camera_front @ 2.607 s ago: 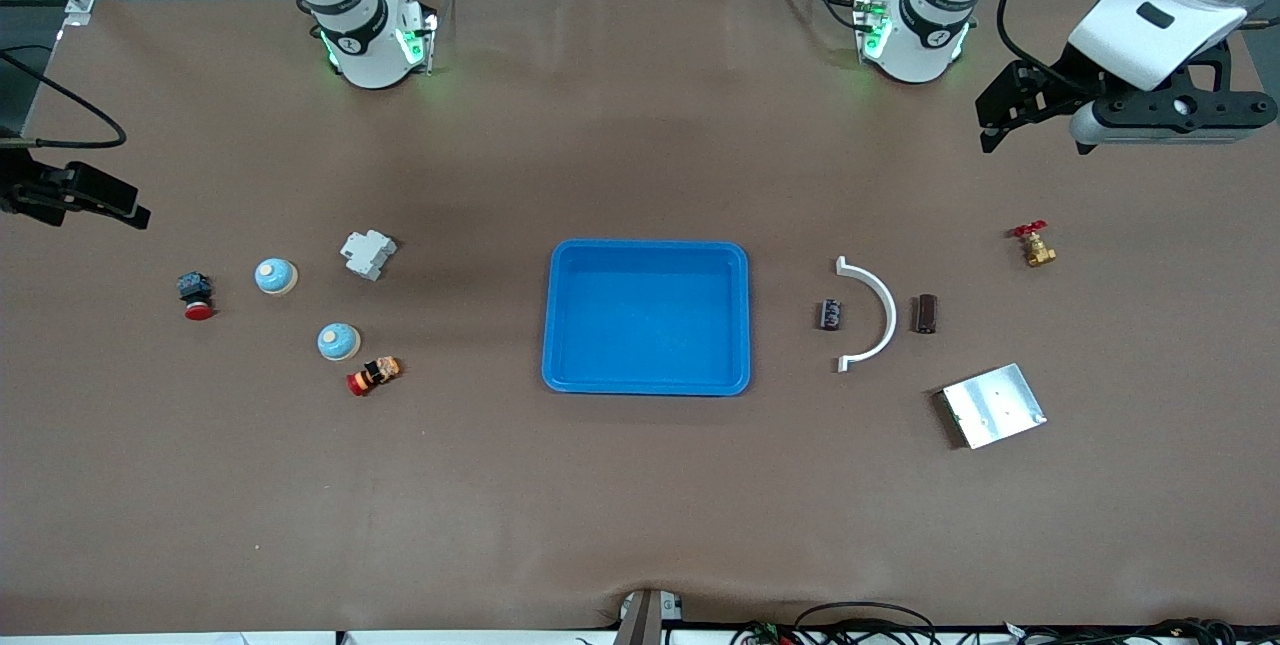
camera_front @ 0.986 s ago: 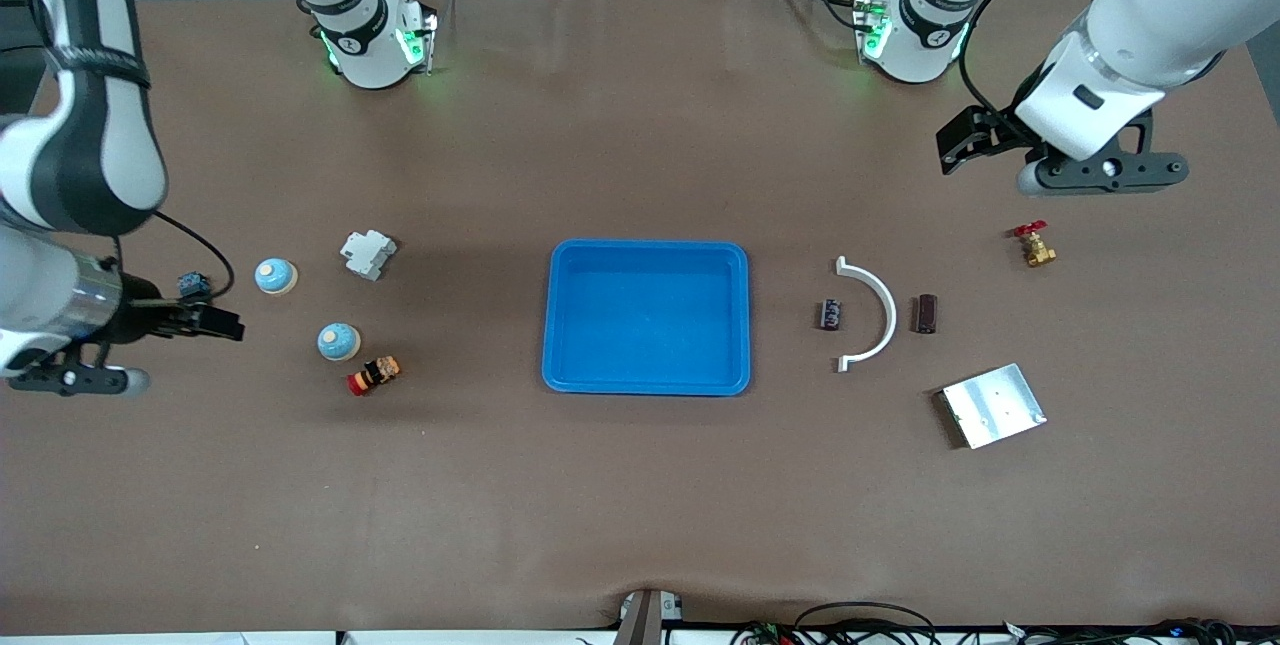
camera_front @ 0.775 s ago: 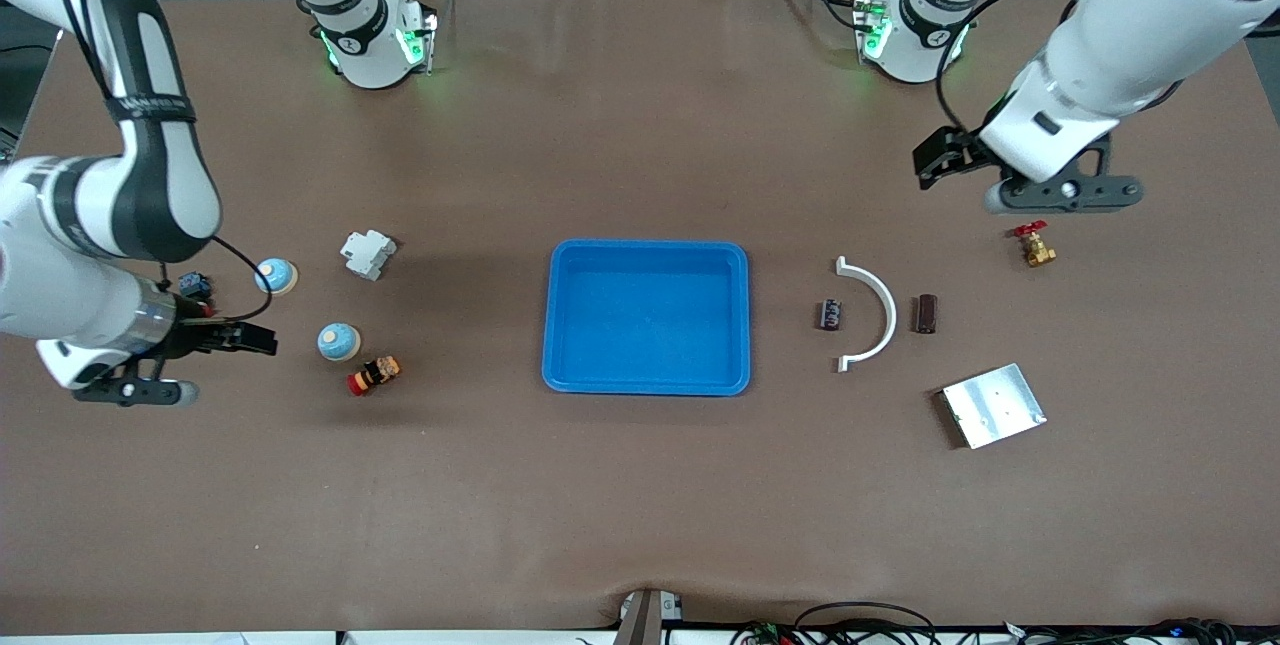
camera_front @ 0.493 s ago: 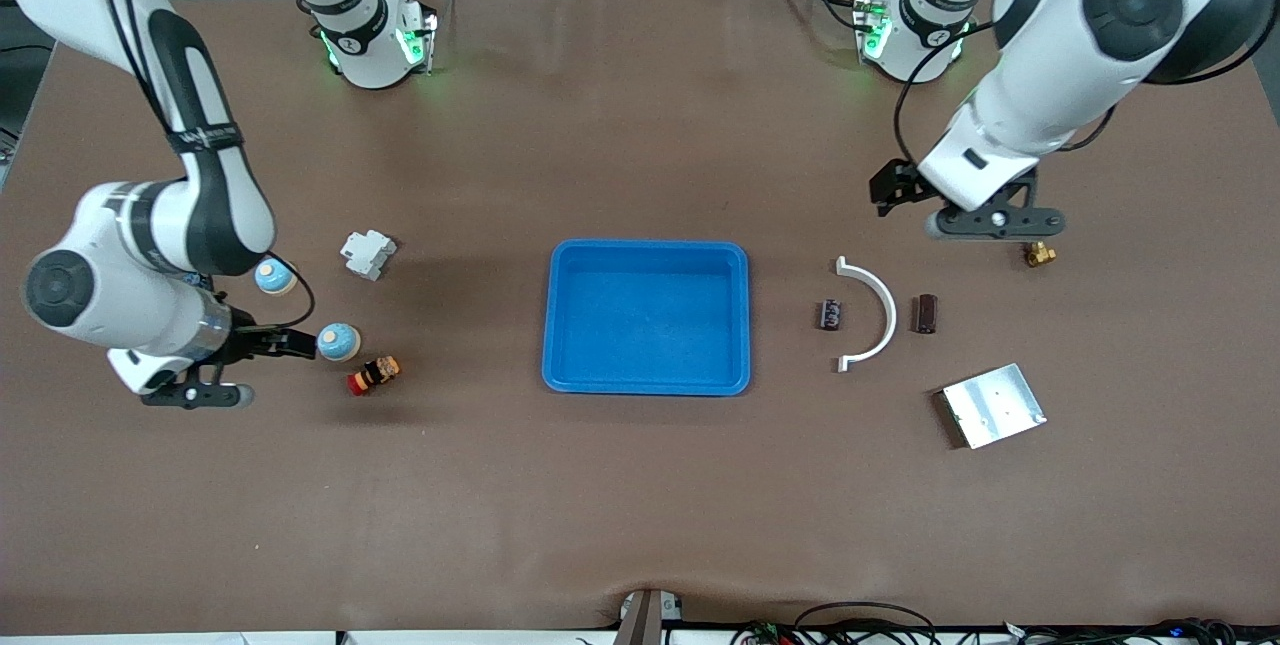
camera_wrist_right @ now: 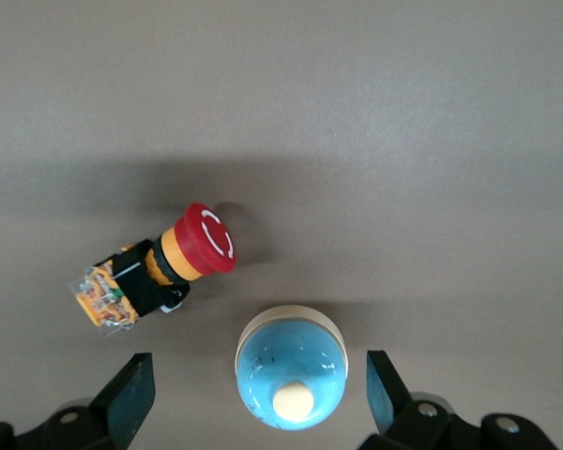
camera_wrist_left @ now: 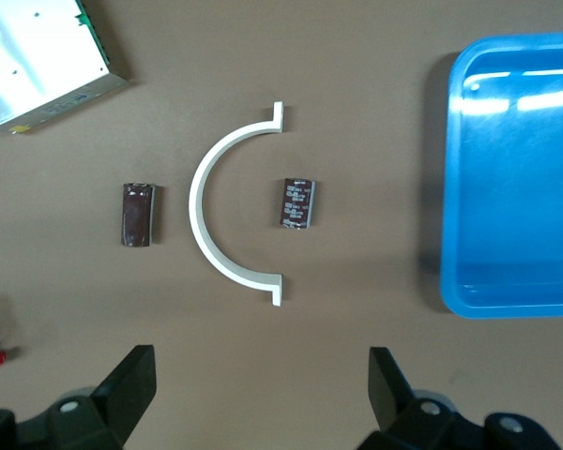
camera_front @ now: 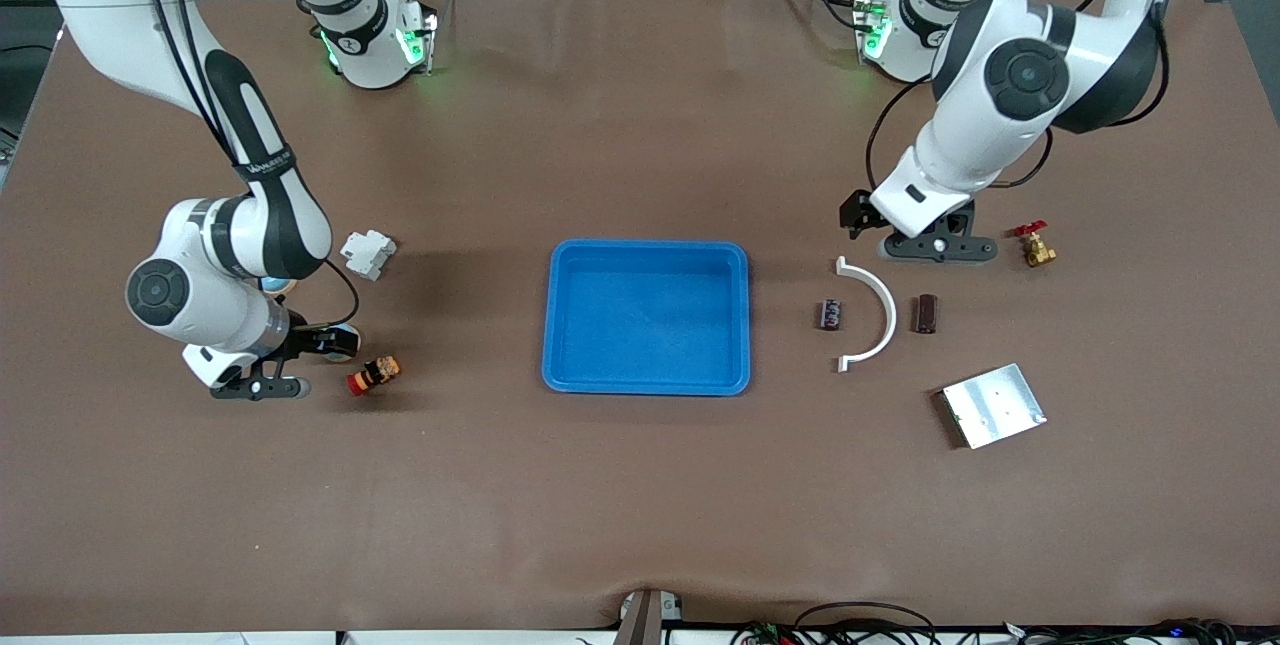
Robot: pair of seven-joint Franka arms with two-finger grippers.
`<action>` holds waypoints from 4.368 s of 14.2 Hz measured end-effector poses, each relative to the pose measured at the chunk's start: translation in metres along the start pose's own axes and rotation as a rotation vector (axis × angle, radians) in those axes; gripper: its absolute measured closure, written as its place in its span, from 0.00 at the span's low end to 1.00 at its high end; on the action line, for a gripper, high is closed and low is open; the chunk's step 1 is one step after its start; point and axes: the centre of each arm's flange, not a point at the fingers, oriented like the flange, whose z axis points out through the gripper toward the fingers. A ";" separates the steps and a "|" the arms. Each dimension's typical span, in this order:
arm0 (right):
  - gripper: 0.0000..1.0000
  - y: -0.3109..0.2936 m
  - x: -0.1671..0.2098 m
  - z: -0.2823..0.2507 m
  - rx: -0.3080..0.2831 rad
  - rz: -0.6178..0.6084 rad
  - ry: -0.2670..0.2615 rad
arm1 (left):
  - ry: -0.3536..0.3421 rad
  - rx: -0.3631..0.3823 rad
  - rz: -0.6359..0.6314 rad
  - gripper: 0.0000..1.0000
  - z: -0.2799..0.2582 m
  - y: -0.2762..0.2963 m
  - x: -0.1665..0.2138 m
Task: Place electrolytic capacitor and blue bell in tray
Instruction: 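Grasp the blue bell with the right gripper while the left gripper grasps the capacitor, then carry the bell and the capacitor over the blue tray with both grippers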
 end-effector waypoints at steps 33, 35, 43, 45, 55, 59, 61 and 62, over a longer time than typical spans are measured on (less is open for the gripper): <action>0.33 -0.032 0.014 -0.005 0.000 -0.031 -0.123 | 0.074 0.016 0.059 0.29 0.224 0.015 0.031; 0.33 -0.081 0.017 -0.033 -0.010 0.016 -0.122 | 0.082 0.014 0.026 0.49 0.221 0.016 0.033; 0.33 -0.324 -0.043 -0.055 -0.010 0.138 -0.068 | 0.114 0.033 -0.226 0.65 0.219 0.021 0.032; 0.33 -0.354 -0.058 -0.046 0.029 0.149 -0.082 | 0.125 0.021 -0.343 0.65 0.216 0.021 0.036; 0.33 -0.384 -0.064 0.014 0.038 0.186 -0.058 | 0.176 -0.106 -0.979 0.65 0.165 0.078 0.049; 0.33 -0.400 -0.078 0.018 0.034 0.168 -0.069 | 0.122 -0.120 -1.227 0.65 0.143 0.110 0.045; 0.33 -0.404 -0.082 0.026 0.034 0.173 -0.085 | 0.086 -0.147 -1.359 0.65 0.131 0.127 0.044; 0.33 -0.404 -0.083 0.032 0.030 0.172 -0.092 | 0.074 -0.157 -1.415 0.65 0.127 0.134 0.043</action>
